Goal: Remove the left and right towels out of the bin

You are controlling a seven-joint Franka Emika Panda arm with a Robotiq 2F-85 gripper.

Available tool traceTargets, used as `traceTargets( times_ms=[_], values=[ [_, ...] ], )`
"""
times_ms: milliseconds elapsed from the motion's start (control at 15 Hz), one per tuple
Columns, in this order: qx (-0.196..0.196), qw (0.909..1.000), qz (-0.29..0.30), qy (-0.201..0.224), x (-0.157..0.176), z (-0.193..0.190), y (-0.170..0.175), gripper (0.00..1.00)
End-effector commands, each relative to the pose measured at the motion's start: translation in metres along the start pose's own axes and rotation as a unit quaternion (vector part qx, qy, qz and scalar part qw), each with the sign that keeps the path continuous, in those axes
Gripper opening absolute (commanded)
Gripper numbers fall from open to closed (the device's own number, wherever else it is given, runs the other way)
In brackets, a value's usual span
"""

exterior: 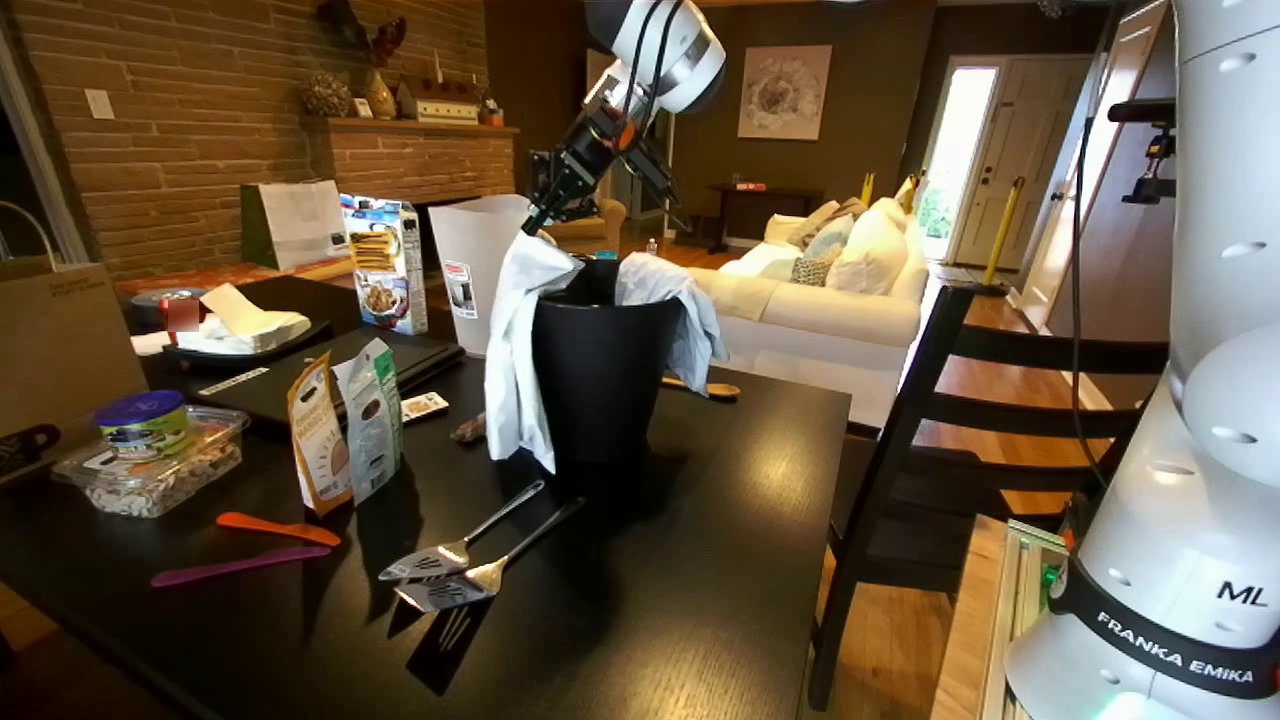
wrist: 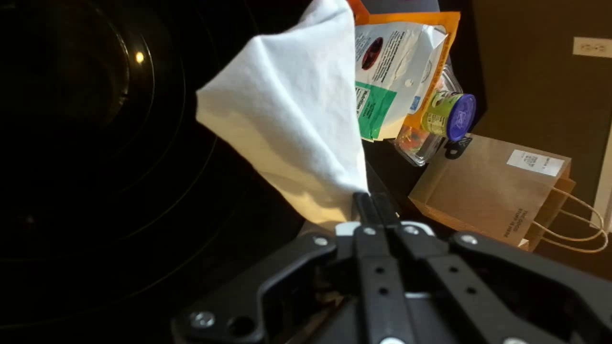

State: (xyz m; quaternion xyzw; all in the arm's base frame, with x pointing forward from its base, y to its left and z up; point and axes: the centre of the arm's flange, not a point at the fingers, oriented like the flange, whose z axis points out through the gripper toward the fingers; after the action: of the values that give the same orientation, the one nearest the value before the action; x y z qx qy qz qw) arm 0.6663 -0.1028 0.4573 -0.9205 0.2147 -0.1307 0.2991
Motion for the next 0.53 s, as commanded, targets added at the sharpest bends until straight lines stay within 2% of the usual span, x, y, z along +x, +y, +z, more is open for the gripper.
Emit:
traceTargets(
  times_ms=[0,467],
  values=[
    [0.007,0.9997,0.007,-0.022,-0.009,-0.016,-0.018,0.00],
    [0.036,0.9931,-0.013,-0.111,-0.043,-0.055,-0.055,0.00]
  ],
)
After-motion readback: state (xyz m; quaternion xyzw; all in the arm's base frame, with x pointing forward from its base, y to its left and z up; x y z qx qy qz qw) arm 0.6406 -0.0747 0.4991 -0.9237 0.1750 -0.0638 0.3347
